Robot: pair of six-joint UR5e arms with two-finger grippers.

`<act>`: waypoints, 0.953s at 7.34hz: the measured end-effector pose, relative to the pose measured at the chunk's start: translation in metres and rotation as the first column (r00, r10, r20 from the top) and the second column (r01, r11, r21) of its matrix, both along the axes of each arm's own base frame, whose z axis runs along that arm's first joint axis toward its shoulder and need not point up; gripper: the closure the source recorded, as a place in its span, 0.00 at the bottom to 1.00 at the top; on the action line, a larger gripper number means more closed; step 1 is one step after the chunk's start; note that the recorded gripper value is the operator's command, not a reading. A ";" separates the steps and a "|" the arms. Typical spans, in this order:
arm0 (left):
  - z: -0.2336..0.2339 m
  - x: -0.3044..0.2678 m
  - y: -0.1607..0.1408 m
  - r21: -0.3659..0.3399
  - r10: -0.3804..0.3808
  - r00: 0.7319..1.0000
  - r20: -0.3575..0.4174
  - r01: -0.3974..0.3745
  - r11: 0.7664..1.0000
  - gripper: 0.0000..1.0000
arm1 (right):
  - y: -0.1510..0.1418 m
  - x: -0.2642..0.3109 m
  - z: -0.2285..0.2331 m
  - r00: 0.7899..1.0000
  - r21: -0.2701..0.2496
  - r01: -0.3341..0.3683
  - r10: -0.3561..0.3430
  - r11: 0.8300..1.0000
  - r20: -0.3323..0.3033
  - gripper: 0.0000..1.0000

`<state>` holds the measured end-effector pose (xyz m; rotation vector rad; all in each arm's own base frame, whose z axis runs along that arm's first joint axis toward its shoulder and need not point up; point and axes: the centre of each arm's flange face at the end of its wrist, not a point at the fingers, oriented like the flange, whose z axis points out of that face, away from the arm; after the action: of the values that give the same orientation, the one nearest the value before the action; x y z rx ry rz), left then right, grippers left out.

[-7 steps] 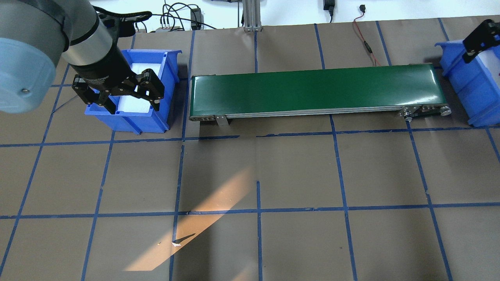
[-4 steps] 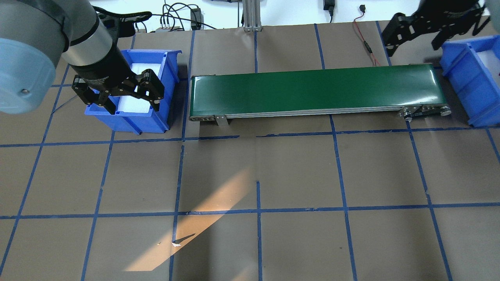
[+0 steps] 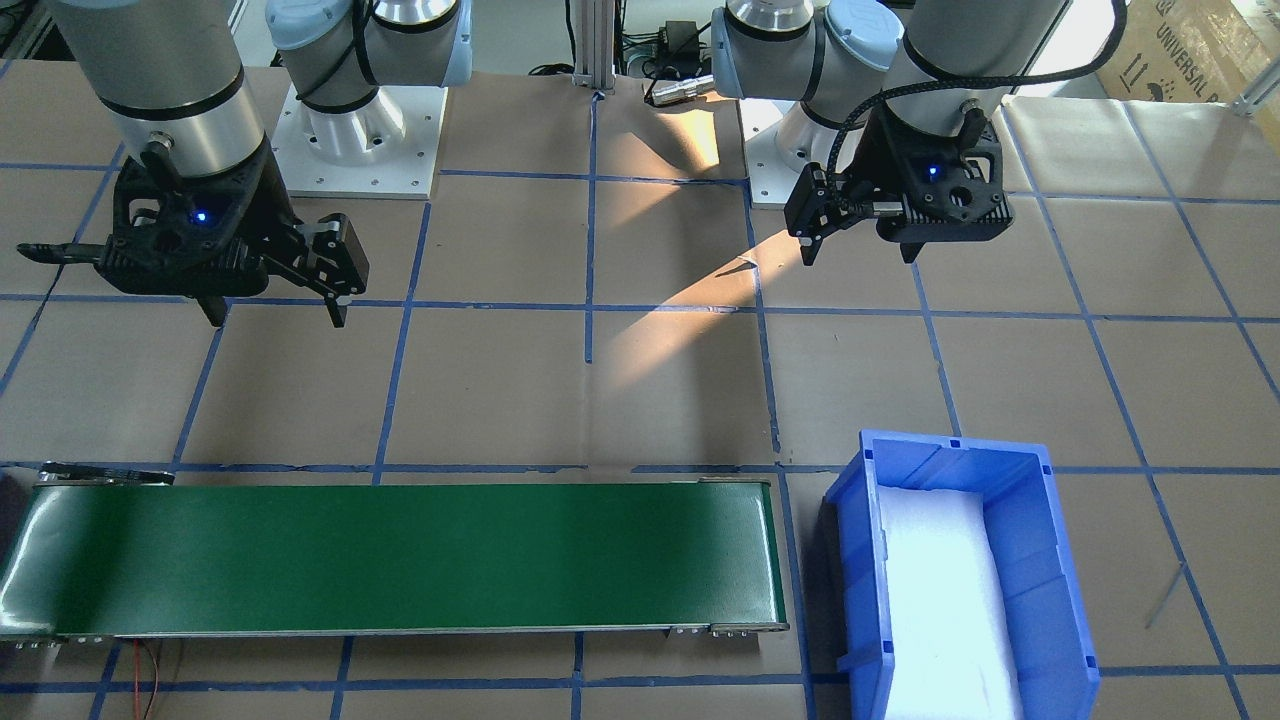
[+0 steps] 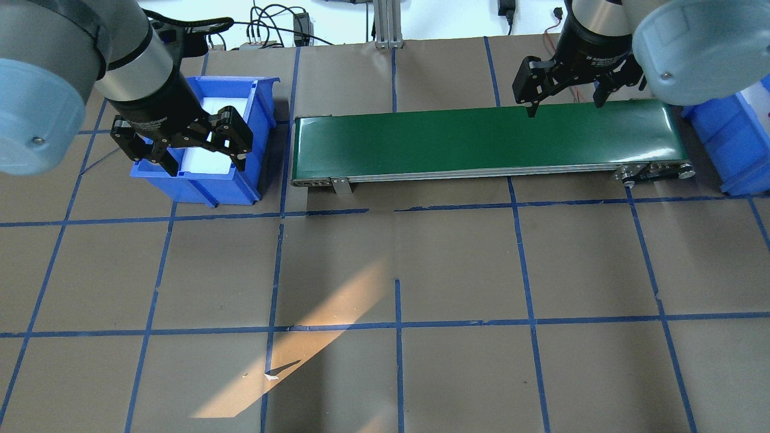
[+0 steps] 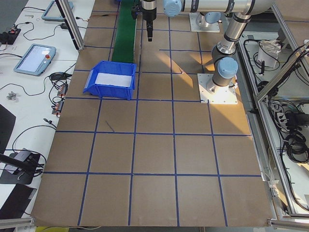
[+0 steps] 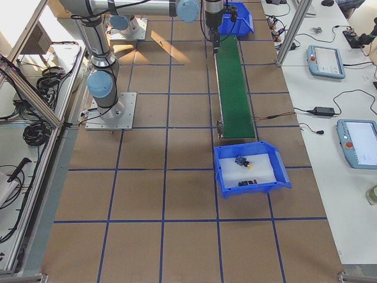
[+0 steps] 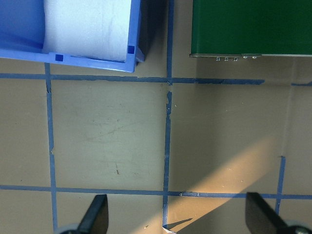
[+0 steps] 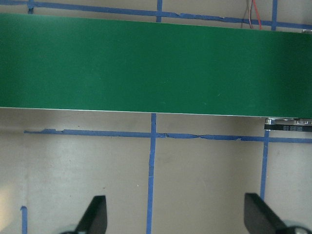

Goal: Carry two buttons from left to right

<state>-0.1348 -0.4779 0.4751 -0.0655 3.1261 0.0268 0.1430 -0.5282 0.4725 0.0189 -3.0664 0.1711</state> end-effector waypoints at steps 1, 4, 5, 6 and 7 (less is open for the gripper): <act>0.000 0.000 0.000 -0.001 0.000 1.000 0.000 0.000 1.000 0.00 | 0.002 0.001 -0.006 0.997 -0.011 0.074 -0.073 0.997 0.010 0.00; -0.001 0.000 -0.001 0.002 0.000 1.000 0.000 0.000 1.000 0.00 | -0.007 0.002 0.024 0.992 0.006 0.124 -0.124 0.992 0.016 0.00; -0.001 0.000 -0.002 0.002 0.000 1.000 0.000 0.000 1.000 0.00 | -0.009 0.005 0.022 0.992 0.068 0.126 -0.127 0.990 0.010 0.00; -0.001 0.000 -0.002 0.001 -0.001 1.000 0.000 0.001 1.000 0.00 | -0.008 0.009 0.016 0.992 0.096 0.124 -0.126 0.988 0.008 0.00; -0.001 0.000 -0.001 0.001 0.000 1.000 0.000 0.000 1.000 0.00 | -0.005 0.015 0.011 0.993 0.100 0.117 -0.119 0.988 0.020 0.00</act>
<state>-0.1351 -0.4790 0.4742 -0.0649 3.1260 0.0289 0.1578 -0.5336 0.4832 -0.1608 -3.0869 0.0135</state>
